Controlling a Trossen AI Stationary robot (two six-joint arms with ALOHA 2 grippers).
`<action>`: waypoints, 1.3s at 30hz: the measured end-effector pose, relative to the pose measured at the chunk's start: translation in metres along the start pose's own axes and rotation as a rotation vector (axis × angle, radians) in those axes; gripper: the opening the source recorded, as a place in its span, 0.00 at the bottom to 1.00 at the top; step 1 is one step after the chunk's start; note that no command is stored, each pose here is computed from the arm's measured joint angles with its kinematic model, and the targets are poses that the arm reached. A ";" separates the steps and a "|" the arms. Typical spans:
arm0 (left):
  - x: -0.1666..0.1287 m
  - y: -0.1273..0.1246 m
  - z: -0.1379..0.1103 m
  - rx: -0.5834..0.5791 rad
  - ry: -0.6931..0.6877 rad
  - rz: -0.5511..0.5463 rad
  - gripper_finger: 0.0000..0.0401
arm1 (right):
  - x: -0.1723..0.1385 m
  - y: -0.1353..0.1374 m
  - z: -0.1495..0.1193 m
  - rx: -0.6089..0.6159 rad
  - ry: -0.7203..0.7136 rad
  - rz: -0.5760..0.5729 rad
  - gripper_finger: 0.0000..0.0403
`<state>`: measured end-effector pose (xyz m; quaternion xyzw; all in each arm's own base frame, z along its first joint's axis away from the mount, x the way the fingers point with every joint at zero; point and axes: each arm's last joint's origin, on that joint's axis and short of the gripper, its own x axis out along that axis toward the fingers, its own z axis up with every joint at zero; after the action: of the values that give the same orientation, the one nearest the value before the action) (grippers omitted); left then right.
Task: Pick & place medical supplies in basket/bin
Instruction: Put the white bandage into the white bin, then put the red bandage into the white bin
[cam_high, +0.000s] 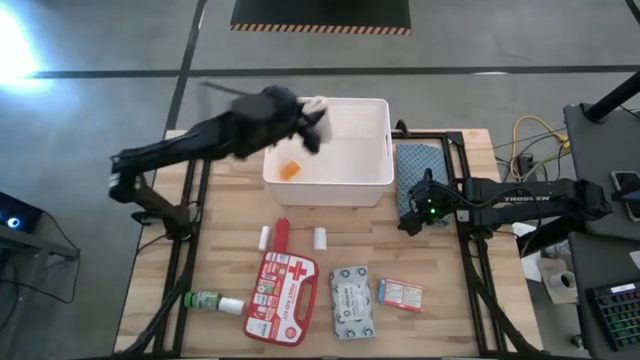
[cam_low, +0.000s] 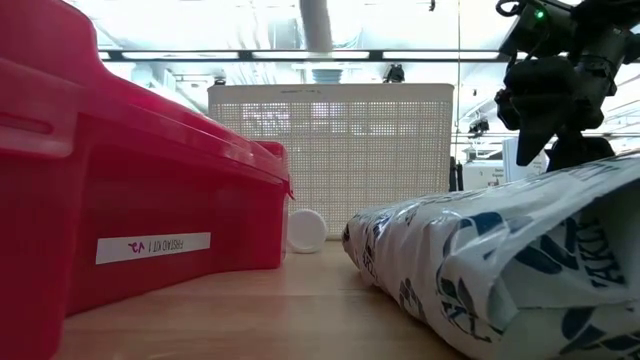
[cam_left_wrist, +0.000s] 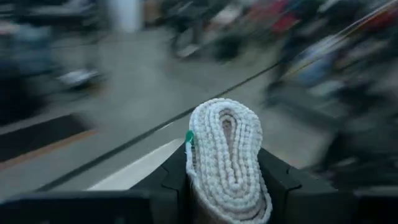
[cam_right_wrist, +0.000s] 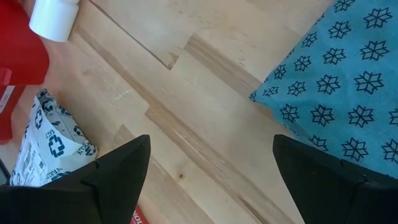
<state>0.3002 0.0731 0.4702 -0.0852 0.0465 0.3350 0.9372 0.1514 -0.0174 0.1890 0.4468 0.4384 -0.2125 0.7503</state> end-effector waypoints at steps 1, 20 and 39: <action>0.013 0.006 -0.009 0.022 0.042 0.039 0.24 | 0.000 0.000 0.000 0.002 0.001 0.000 0.82; -0.051 -0.017 -0.041 0.236 0.407 0.212 0.74 | 0.000 0.000 0.000 -0.011 0.007 0.004 0.82; -0.093 -0.065 -0.179 -0.180 0.890 0.314 0.68 | -0.001 -0.009 -0.011 0.035 0.183 -0.036 0.82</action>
<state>0.2650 -0.0681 0.3166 -0.2932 0.4263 0.4064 0.7531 0.1394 -0.0121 0.1834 0.4694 0.5092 -0.1919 0.6954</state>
